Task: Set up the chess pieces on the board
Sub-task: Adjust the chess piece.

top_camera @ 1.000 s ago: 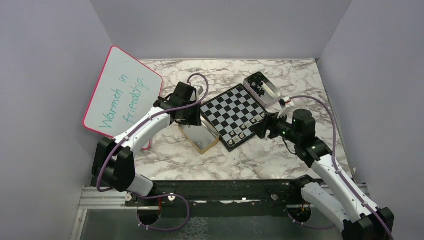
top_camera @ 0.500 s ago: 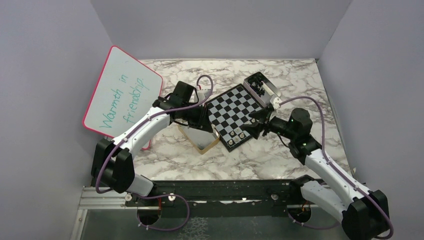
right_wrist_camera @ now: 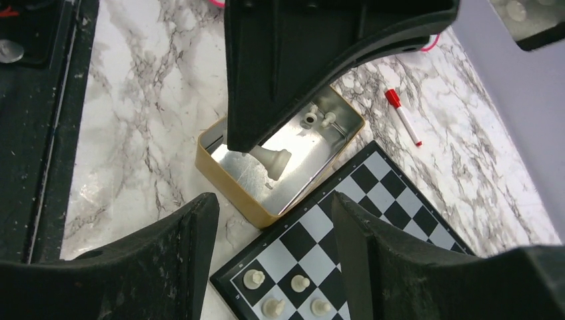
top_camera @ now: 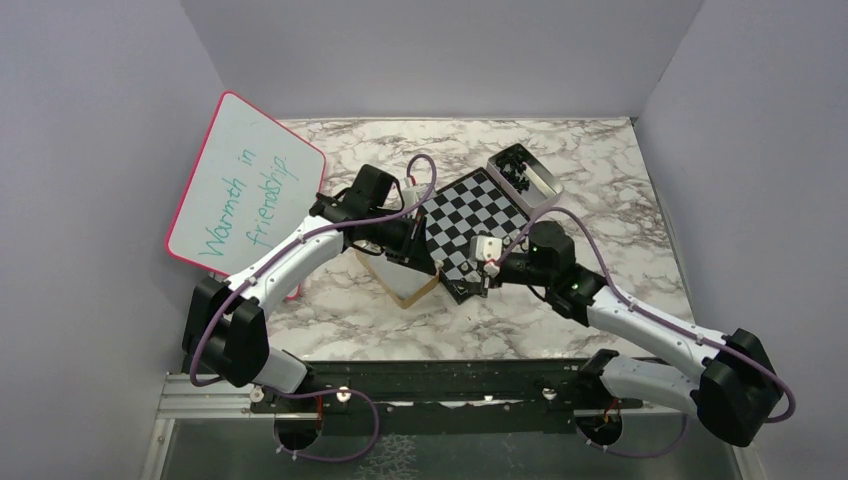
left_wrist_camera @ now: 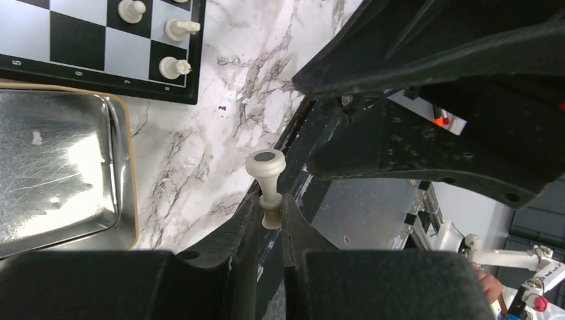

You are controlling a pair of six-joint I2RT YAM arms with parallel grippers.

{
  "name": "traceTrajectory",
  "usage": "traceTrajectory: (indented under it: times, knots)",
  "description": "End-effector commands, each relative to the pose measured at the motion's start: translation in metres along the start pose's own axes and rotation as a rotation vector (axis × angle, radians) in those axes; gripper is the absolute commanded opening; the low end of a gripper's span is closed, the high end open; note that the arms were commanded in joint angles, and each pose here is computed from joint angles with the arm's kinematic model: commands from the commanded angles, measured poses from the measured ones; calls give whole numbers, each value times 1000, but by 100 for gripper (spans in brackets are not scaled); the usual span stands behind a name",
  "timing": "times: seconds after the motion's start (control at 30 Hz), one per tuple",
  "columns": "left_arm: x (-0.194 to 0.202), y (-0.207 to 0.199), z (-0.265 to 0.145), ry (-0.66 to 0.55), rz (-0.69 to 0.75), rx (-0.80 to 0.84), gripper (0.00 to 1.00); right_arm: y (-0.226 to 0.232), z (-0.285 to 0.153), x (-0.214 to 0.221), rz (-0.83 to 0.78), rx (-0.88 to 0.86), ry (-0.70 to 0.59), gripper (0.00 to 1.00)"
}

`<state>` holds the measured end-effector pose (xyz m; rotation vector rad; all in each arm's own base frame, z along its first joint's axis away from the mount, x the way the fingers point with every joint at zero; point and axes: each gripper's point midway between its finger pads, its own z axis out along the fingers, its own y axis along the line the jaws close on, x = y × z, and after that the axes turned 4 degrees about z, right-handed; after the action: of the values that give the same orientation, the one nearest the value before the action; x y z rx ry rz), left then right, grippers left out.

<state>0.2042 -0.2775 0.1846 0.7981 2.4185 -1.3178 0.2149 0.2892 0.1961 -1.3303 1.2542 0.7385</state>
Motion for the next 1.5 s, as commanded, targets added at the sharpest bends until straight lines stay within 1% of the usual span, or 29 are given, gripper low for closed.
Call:
traceTrajectory:
  times: [0.0, 0.13, 0.3, 0.57, 0.63, 0.73, 0.83, 0.9, 1.0, 1.07, 1.13, 1.2, 1.33, 1.47]
  knots:
    - [-7, -18, -3, -15, 55, 80, 11, -10, 9, -9, -184, 24, 1, 66]
    - [-6, -22, -3, -9, 51, 99, 11, -9, 15, -12, -272, 17, 4, 63]
    - [-1, -18, 1, 4, 40, 94, 11, -3, 22, -11, -340, -23, 23, 61]
    - [-1, -20, 1, 4, 40, 93, 10, 11, 36, -5, -414, -98, 54, 49]
    - [-2, -21, 0, 2, 40, 95, 10, 12, 37, -3, -421, -98, 58, 46]
    - [-2, -24, -2, -4, 44, 98, 10, 14, 38, -1, -427, -102, 67, 38]
    - [-1, -25, -4, -8, 49, 97, 10, 12, 38, 1, -408, -80, 82, 26]
    - [-1, -23, -4, -10, 42, 85, 12, 11, 36, 2, -375, -63, 90, 19]
    - [-8, -17, -6, -46, 34, 18, 25, 8, 35, 1, -251, -9, 85, 12]
    - [-20, -14, -10, -101, 20, -33, 33, 2, 33, -4, -135, 65, 62, 11]
    - [-35, -18, -14, -168, -6, -52, 38, -2, 29, -9, -50, 113, 43, 11]
    - [-50, -23, -19, -241, -27, -60, 40, -6, 25, -15, 38, 171, 11, 9]
    - [-71, -34, -29, -366, -58, -42, 41, -18, 18, -18, 242, 298, -42, 8]
    - [-76, -38, -30, -400, -66, -24, 41, -23, 15, -19, 421, 382, -109, 7]
